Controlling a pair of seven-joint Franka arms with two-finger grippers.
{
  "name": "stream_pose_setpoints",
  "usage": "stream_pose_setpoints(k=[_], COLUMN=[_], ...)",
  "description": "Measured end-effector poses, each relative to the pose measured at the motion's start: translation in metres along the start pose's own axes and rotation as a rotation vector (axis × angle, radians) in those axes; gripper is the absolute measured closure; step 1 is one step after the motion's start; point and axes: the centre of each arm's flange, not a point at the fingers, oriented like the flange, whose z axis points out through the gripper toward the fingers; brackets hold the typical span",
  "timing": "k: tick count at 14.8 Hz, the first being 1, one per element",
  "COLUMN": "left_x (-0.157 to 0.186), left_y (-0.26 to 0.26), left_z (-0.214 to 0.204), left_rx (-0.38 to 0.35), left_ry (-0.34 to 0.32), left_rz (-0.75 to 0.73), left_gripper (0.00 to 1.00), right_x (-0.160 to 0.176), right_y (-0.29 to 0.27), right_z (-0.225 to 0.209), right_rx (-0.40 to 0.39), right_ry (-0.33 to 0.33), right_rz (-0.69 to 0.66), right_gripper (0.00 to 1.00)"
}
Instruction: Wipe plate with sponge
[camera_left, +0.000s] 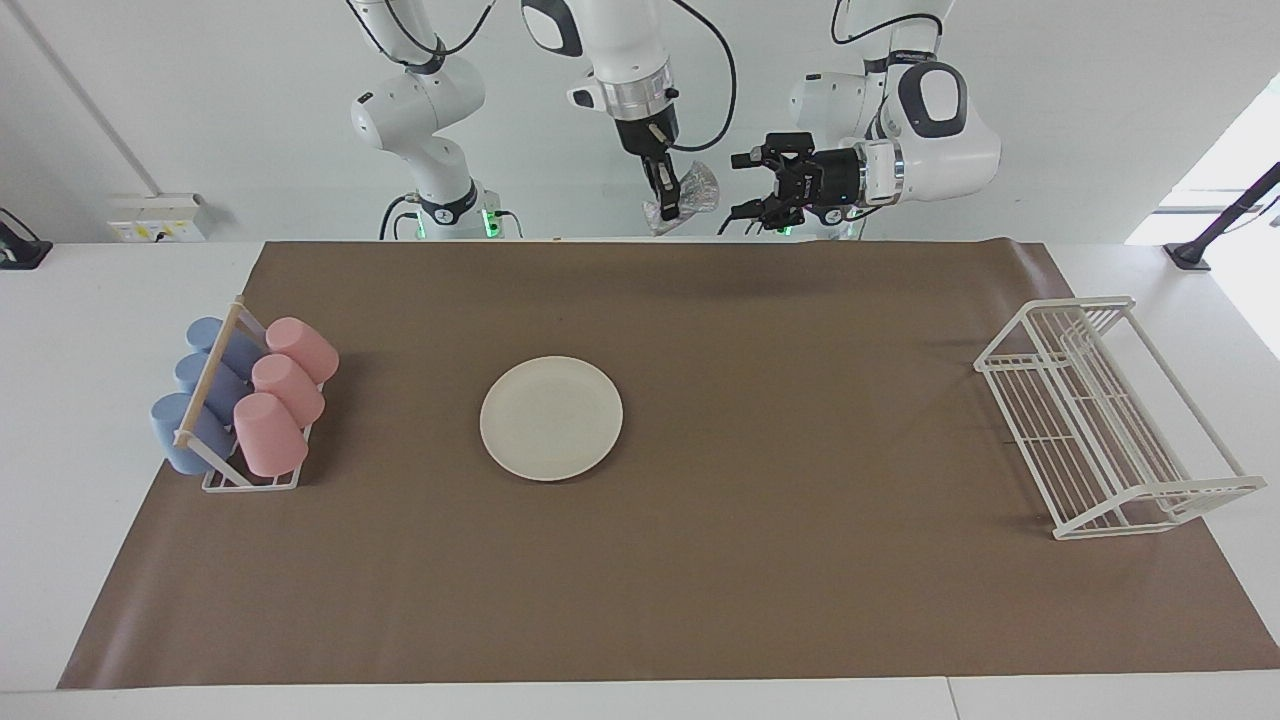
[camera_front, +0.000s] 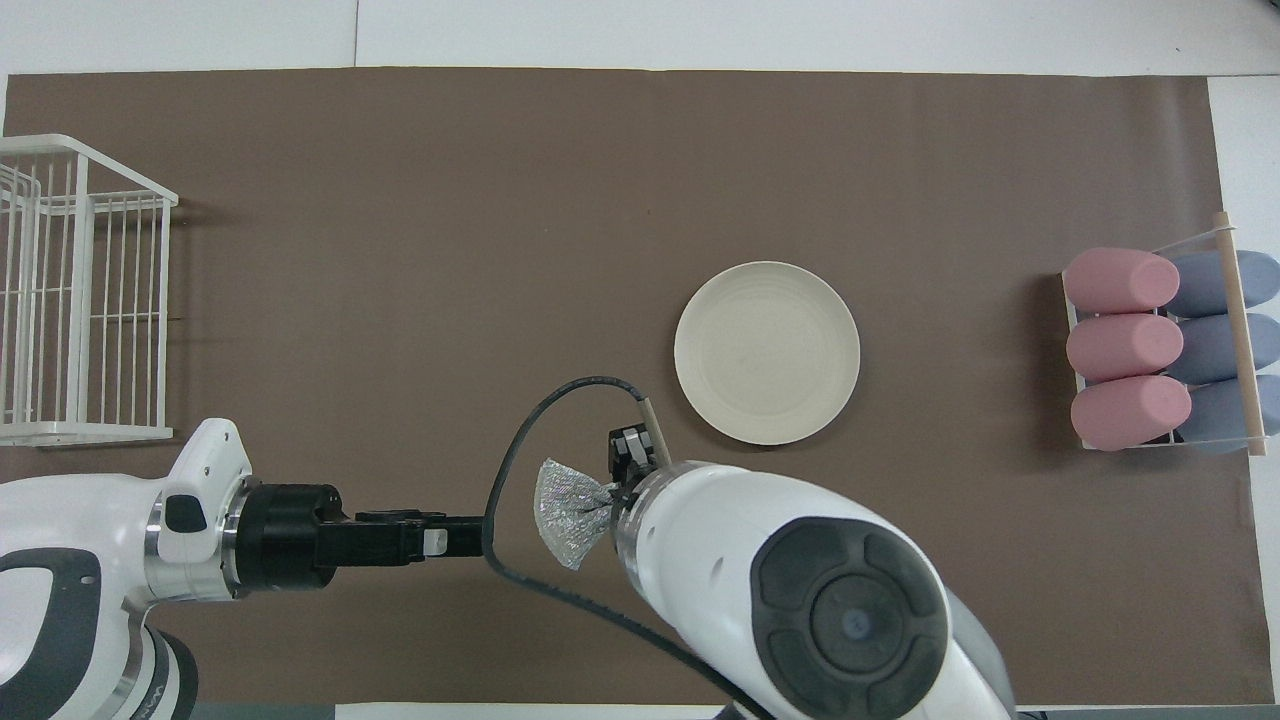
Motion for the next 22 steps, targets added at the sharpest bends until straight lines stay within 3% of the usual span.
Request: stream_pose_setpoints(k=[2,5,7,10,16,22], left_x=[0.0,-0.002,-0.002,0.0,-0.003,0.013], left_y=[-0.001,-0.006,-0.007,-0.008,-0.017,-0.008], left_z=[0.0,-0.002,-0.007,-0.02,-0.05,-0.076], left_rx=[0.007,0.082,0.179,0.336,0.71,1.014], left_ry=[-0.002,-0.032,-0.063,-0.092,-0.223,-0.306], left_rz=[-0.012,-0.021,-0.038,-0.037,0.046,0.125], left_gripper=[0.0,0.0,0.0,0.0,0.0,0.0], right_x=[0.034,0.078,0.123,0.19,0.194,0.218], right_y=[-0.019,-0.039,-0.048,-0.049,-0.035,-0.04], right_z=[0.035,0.101,0.132,0.153,0.195,0.215], right_rx=[0.006,-0.012,-0.03,0.003,0.017,0.018], right_ry=[0.013,0.037,0.055,0.077,0.086,0.095], right_rz=[-0.027,-0.083,-0.141,-0.186,-0.217,-0.276], right_gripper=[0.9,0.9,0.9,0.9,0.9,0.9])
